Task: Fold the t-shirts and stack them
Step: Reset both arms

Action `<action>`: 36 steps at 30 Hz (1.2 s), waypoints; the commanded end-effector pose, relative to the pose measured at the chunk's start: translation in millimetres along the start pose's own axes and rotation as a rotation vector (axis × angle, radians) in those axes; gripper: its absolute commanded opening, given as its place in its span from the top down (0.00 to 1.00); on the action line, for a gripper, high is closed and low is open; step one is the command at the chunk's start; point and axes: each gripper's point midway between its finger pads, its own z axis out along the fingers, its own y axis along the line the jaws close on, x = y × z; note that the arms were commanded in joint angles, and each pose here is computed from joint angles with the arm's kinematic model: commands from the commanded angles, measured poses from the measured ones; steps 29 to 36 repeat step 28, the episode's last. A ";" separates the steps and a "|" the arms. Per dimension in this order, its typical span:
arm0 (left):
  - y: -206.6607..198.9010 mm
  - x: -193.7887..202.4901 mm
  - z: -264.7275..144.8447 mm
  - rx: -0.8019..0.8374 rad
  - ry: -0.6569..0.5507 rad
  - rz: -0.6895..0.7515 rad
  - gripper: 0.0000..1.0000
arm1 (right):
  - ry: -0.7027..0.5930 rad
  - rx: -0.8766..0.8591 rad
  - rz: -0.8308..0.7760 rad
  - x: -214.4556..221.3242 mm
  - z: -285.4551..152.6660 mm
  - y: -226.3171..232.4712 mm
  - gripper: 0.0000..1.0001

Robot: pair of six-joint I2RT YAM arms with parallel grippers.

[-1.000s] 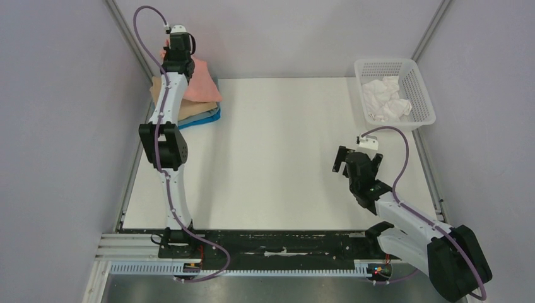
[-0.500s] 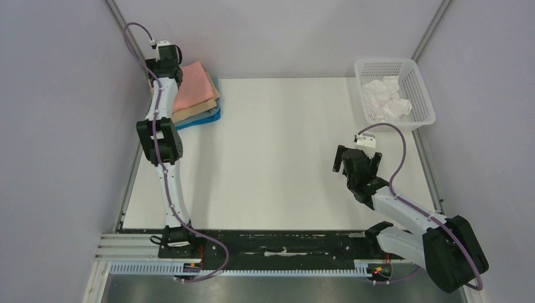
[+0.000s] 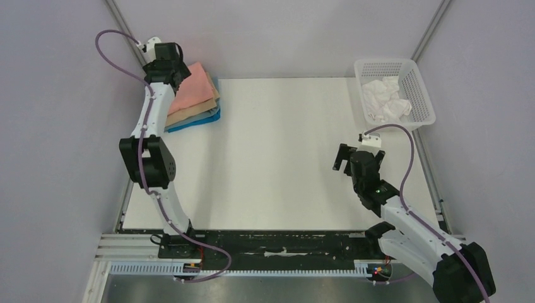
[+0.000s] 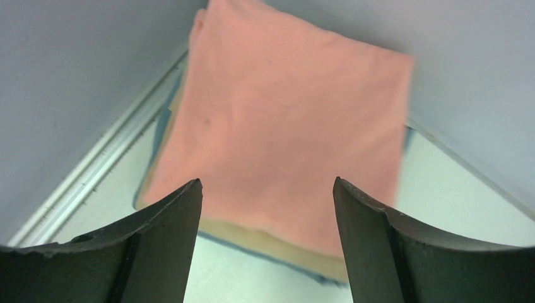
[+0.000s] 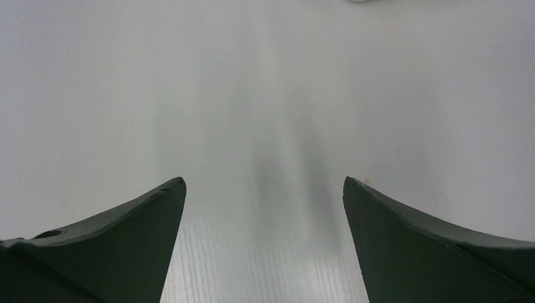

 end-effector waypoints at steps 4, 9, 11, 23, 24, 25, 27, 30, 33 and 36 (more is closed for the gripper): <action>-65.0 47.8 -140.2 0.327 -0.032 -0.014 0.18 | -0.020 -0.122 0.042 10.1 -18.6 6.0 0.02; -56.1 134.3 -209.3 0.495 0.042 0.031 0.18 | -0.042 -0.177 0.095 17.2 -28.3 7.7 0.02; -49.6 170.3 -241.3 0.576 0.053 0.072 0.17 | -0.042 -0.197 0.111 22.9 -29.9 8.9 0.02; 16.7 263.7 -279.9 0.726 0.116 0.036 0.16 | -0.098 -0.193 0.152 26.5 -29.6 3.0 0.02; 17.1 263.3 -280.4 0.727 0.114 0.035 0.16 | -0.100 -0.195 0.149 27.8 -29.6 2.8 0.02; 18.0 263.3 -279.6 0.724 0.111 0.034 0.16 | -0.102 -0.194 0.148 28.9 -29.3 2.1 0.02; 20.4 264.1 -277.0 0.706 0.109 0.039 0.16 | -0.111 -0.190 0.159 27.1 -29.5 1.3 0.02; 21.3 265.1 -276.0 0.699 0.112 0.044 0.16 | -0.114 -0.186 0.163 25.5 -29.7 0.7 0.02; 21.3 265.1 -276.0 0.699 0.112 0.044 0.16 | -0.114 -0.186 0.163 25.5 -29.7 0.7 0.02; 21.3 265.1 -276.0 0.699 0.112 0.044 0.16 | -0.114 -0.186 0.163 25.5 -29.7 0.7 0.02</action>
